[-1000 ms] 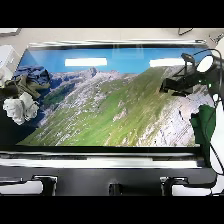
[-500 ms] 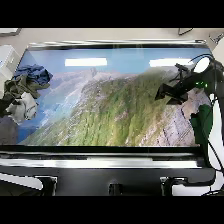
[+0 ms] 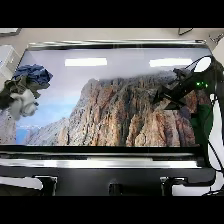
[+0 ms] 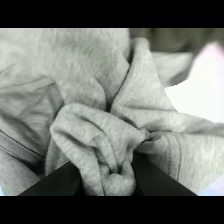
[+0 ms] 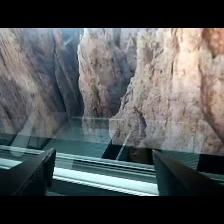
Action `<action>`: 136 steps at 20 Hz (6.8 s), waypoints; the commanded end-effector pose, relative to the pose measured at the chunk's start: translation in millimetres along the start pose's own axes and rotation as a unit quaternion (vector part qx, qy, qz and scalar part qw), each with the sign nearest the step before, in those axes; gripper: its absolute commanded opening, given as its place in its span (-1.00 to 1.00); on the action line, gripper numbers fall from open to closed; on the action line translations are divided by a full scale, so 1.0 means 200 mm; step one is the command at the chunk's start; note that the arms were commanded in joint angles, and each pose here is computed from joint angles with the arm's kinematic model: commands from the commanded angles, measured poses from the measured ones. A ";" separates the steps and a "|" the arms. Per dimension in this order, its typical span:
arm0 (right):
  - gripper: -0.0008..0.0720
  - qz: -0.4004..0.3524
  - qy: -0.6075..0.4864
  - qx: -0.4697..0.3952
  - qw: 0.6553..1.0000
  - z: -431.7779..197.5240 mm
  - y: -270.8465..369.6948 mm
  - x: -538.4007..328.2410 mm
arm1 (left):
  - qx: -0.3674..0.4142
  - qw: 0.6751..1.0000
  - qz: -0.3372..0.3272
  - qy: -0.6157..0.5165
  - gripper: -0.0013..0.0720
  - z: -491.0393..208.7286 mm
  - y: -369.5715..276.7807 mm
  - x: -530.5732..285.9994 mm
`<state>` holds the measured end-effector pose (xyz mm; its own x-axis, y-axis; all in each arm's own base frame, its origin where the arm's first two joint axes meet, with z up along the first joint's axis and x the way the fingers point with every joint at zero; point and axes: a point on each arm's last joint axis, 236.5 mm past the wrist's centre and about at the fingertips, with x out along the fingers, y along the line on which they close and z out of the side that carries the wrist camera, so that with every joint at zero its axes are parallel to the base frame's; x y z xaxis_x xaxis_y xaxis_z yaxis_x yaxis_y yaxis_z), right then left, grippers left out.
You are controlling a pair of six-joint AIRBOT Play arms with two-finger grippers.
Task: Fold the clothes and pants, and hang the long-sleeved shirts on hangers.
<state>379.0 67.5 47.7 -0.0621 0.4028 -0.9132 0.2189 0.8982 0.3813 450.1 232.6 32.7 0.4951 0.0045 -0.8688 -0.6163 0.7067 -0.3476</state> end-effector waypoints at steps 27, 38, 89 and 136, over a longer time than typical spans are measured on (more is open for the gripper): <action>0.87 -0.030 0.005 -0.083 0.996 -0.14 -0.03 -0.13 | 0.464 0.811 -0.243 0.261 0.96 -2.32 -1.51 -0.52; 0.98 0.005 0.098 -0.190 0.977 -0.39 0.19 0.42 | 0.246 0.882 -0.113 0.384 0.95 -2.10 -0.59 -0.09; -0.84 -0.043 -0.635 -0.184 0.749 -0.51 0.35 -1.73 | 0.298 0.746 -0.503 -0.318 -0.85 -1.09 -1.43 -2.55; 0.77 -0.029 -0.015 0.113 0.993 -0.27 -0.85 0.01 | 0.075 0.939 -0.195 0.275 0.61 -1.84 -0.59 0.24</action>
<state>305.1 -81.1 -3.8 -0.0206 0.3238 -0.9459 0.4320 0.8561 0.2837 308.3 -91.5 -88.5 0.1908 -0.5796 -0.7922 -0.3138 0.7287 -0.6087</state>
